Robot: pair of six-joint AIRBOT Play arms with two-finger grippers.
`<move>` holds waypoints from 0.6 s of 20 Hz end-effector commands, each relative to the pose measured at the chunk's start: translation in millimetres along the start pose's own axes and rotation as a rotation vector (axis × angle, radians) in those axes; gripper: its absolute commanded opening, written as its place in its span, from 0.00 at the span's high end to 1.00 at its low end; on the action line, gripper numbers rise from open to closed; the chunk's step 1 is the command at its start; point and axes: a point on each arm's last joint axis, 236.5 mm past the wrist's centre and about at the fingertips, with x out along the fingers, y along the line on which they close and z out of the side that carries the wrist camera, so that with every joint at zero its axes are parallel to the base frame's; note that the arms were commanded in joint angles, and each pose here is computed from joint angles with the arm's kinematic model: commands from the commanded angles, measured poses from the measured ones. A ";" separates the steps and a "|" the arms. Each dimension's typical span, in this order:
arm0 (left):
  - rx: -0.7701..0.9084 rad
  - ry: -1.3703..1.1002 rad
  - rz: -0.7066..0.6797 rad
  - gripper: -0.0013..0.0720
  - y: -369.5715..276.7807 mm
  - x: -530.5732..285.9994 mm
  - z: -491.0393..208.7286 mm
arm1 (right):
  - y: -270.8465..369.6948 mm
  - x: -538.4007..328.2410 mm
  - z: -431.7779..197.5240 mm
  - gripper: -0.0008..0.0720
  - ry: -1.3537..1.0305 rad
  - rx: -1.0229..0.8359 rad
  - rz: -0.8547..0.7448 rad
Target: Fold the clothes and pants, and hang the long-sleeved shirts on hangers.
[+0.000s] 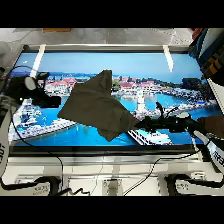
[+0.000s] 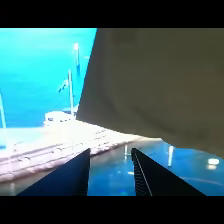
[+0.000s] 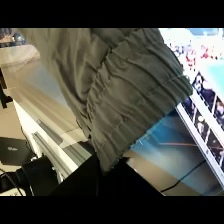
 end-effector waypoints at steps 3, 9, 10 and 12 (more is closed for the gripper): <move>-0.323 0.050 -0.270 0.48 29.7 24.7 -20.9 | 2.4 -0.1 -2.7 0.95 0.011 -0.012 0.012; -0.353 0.076 -0.355 0.25 17.8 79.7 -27.1 | 2.5 -0.1 -2.6 0.95 0.010 -0.048 0.012; -0.359 0.057 -0.380 0.25 11.7 85.5 -21.0 | 2.4 -0.1 -2.6 0.95 0.010 -0.048 0.012; -0.381 0.056 -0.397 0.25 6.2 96.9 -17.4 | 2.5 -0.1 -2.6 0.95 0.010 -0.048 0.012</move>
